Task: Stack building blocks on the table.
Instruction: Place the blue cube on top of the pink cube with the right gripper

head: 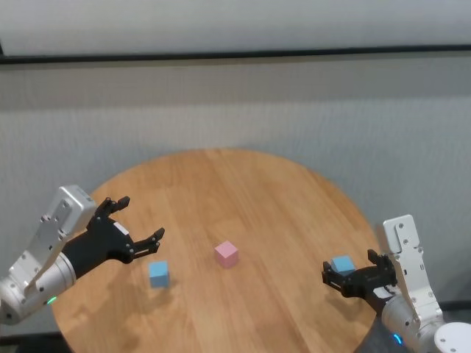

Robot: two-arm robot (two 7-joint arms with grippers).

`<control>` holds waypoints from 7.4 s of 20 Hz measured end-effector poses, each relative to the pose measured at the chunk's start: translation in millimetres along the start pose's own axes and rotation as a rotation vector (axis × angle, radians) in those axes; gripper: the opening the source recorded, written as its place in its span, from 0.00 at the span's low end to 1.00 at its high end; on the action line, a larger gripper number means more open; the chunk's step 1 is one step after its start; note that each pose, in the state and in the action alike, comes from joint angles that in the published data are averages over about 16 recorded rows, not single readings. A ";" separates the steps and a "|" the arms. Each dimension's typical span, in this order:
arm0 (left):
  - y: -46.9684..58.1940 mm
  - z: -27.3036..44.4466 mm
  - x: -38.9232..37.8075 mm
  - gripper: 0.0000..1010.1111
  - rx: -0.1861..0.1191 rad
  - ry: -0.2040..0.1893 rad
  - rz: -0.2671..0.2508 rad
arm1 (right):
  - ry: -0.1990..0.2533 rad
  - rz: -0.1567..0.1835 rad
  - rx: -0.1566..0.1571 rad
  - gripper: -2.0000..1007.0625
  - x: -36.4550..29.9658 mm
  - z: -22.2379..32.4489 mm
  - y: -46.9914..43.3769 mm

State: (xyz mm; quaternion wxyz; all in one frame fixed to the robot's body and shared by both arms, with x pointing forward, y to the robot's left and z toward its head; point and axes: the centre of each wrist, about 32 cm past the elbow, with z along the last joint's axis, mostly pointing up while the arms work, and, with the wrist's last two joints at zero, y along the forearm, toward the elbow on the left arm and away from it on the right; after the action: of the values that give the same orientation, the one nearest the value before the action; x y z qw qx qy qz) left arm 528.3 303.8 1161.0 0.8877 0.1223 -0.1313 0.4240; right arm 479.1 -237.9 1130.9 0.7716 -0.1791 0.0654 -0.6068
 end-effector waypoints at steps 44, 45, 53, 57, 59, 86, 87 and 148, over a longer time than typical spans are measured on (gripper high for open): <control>0.0 0.0 0.0 0.99 0.000 0.000 0.000 | 0.047 0.006 -0.020 1.00 2.0 -15.3 29.0; 0.0 0.0 0.0 0.99 0.000 0.000 0.000 | 0.047 0.005 -0.020 1.00 2.0 -15.3 29.3; 0.0 0.0 0.0 0.99 0.000 0.000 0.000 | 0.046 0.006 -0.021 0.98 1.8 -15.3 30.7; 0.0 0.0 0.0 0.99 0.000 0.000 0.000 | 0.043 0.009 -0.029 0.95 1.6 -15.0 30.7; 0.0 0.0 0.0 0.99 0.000 0.000 0.000 | 0.040 0.011 -0.033 0.92 1.6 -14.9 30.7; 0.0 0.0 0.0 0.99 0.000 0.000 0.000 | 0.035 0.115 0.088 0.37 8.5 1.5 29.2; 0.0 0.0 0.0 0.99 0.000 0.000 0.000 | 0.036 0.131 0.106 0.37 9.6 3.7 29.7; 0.0 0.0 0.0 0.99 0.000 0.000 0.000 | -0.066 0.645 0.238 0.37 -11.7 36.8 113.5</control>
State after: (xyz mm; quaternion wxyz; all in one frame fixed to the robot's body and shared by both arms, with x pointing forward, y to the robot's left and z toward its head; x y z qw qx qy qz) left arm 528.4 303.8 1161.0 0.8877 0.1223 -0.1313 0.4240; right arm 591.4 -196.8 1123.3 0.9409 -0.0774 0.0222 -0.3291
